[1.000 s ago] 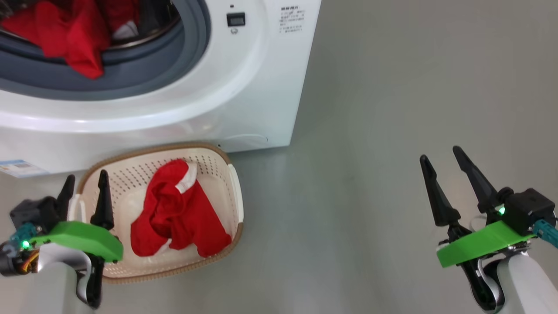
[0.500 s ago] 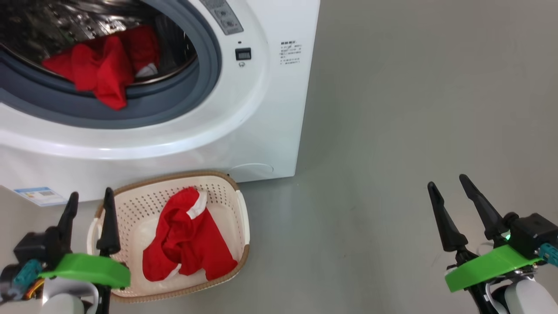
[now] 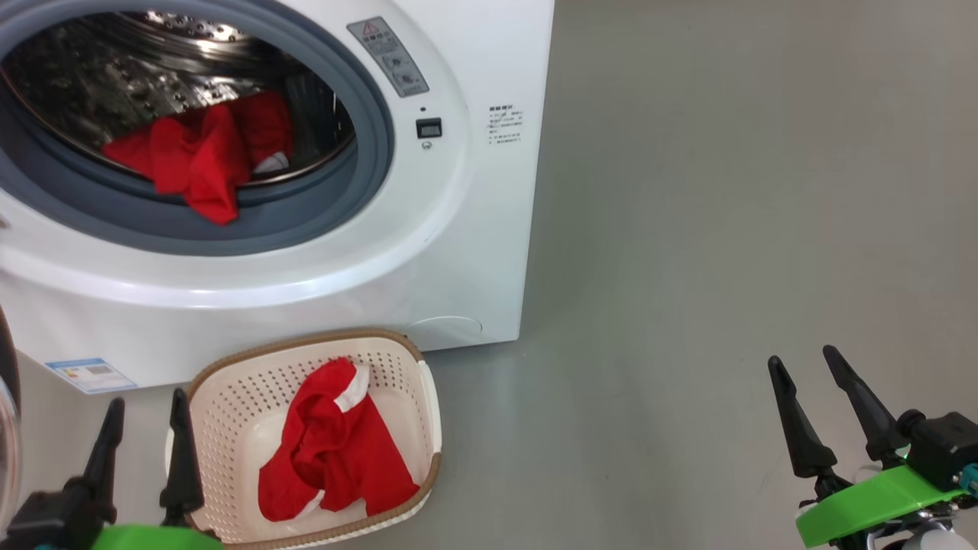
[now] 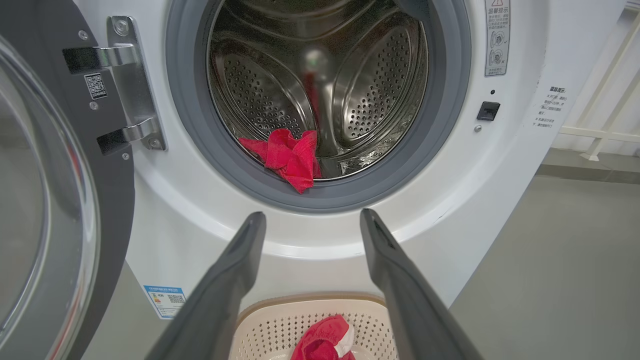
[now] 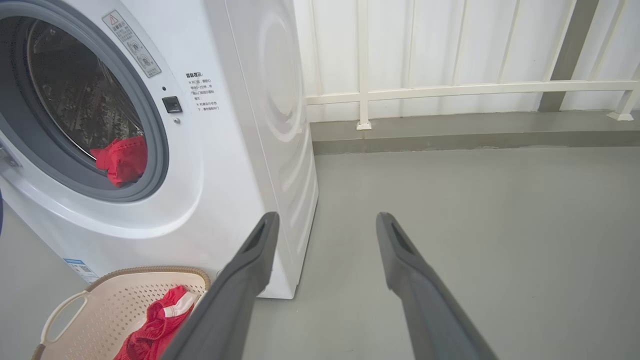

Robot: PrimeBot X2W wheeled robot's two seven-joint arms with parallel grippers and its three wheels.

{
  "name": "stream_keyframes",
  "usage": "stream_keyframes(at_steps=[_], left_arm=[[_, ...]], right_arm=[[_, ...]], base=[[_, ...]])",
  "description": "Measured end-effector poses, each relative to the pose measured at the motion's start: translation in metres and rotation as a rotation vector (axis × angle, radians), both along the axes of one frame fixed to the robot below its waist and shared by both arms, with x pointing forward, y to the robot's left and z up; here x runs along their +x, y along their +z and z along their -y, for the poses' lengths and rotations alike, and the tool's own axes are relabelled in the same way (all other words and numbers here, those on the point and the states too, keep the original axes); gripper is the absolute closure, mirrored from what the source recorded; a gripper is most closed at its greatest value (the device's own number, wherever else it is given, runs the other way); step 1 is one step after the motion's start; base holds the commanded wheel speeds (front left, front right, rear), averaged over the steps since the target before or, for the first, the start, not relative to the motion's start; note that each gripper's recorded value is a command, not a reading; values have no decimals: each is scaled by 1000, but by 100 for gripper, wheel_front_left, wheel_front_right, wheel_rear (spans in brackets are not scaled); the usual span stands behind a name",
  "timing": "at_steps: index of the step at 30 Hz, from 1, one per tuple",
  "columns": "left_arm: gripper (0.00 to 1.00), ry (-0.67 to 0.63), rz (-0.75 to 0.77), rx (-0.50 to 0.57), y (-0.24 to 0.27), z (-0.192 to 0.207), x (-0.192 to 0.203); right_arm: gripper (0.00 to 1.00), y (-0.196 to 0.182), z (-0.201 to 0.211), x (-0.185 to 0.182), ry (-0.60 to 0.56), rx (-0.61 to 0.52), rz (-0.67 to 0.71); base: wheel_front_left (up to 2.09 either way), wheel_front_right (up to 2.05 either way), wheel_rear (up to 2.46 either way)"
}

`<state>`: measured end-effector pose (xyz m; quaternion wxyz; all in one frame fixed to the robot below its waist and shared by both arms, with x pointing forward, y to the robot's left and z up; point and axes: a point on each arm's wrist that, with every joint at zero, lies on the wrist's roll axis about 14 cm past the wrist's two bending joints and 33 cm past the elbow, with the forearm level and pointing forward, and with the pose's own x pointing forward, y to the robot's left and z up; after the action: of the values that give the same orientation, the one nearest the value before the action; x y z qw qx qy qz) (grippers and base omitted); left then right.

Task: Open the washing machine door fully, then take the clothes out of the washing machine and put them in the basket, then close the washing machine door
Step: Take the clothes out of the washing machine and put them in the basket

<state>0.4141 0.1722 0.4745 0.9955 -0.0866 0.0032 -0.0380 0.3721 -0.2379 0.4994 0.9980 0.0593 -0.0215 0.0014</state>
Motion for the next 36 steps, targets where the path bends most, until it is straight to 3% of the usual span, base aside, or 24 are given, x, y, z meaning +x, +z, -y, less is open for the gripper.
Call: stream_keyframes(at_steps=[15, 36], left_arm=[[0, 39, 16, 4, 7, -10, -28], [0, 24, -9, 2, -2, -4, -29]], right_arm=[[0, 4, 0, -8, -1, 1, 11], [0, -1, -1, -8, 5, 0, -3]], base=[[0, 0, 0], [0, 0, 0]])
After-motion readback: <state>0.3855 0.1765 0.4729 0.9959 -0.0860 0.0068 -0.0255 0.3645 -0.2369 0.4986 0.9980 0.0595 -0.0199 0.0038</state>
